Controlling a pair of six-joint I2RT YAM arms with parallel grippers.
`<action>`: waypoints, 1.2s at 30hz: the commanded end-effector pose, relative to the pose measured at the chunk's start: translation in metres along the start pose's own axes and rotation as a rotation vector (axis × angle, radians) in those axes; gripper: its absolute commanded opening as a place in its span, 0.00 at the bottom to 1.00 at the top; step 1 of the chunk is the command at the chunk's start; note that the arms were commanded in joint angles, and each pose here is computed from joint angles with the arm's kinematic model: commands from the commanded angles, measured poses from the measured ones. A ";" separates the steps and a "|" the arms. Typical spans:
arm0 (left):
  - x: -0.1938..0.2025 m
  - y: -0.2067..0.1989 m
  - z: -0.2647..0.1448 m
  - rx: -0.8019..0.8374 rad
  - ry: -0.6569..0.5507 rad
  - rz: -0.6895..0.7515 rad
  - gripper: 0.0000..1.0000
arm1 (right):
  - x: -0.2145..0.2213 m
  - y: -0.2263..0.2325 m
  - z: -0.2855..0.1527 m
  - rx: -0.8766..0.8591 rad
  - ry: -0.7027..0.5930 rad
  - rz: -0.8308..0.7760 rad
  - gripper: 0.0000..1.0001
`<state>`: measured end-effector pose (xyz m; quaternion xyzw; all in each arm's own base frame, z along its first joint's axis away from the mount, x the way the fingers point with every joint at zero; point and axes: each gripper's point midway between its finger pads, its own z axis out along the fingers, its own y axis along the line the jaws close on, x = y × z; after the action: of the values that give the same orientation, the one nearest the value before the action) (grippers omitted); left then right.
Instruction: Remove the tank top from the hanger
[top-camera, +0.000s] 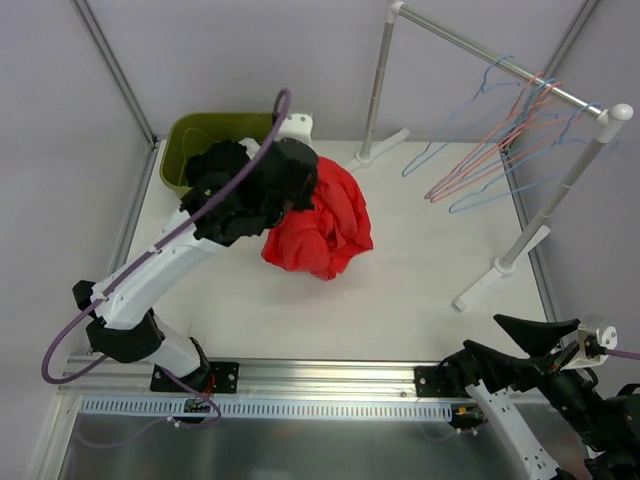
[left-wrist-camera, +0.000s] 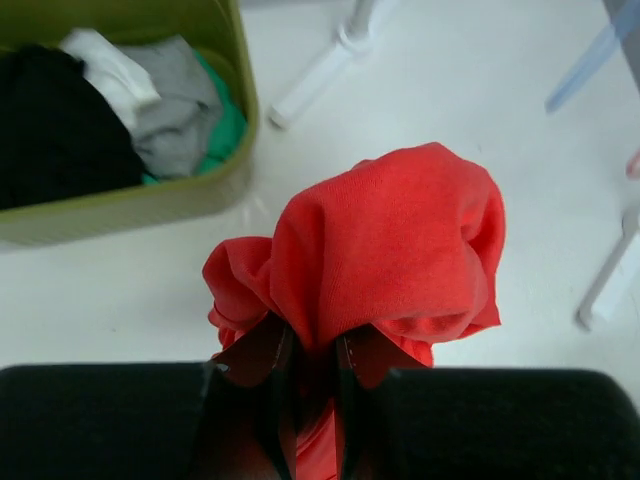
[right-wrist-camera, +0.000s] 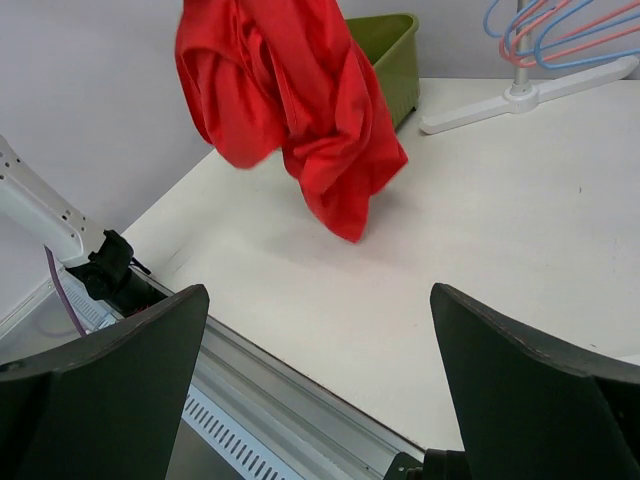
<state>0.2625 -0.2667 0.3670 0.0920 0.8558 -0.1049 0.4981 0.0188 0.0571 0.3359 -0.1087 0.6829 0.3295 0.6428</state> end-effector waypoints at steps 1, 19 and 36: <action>-0.054 0.042 -0.023 -0.107 -0.107 0.055 0.00 | -0.008 0.005 -0.031 -0.034 -0.152 -0.027 0.99; -0.213 0.230 0.023 -0.268 -0.445 -0.220 0.00 | 0.002 -0.003 -0.019 -0.009 -0.106 -0.052 0.99; -0.216 0.264 0.050 -0.130 -0.419 -0.223 0.00 | 0.022 -0.019 0.001 0.037 -0.029 -0.087 0.99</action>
<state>0.5178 -0.0248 0.3913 -0.0891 0.8352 -0.0761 0.5374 0.0432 0.0605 0.2996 -0.1167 0.7242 0.2889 0.6152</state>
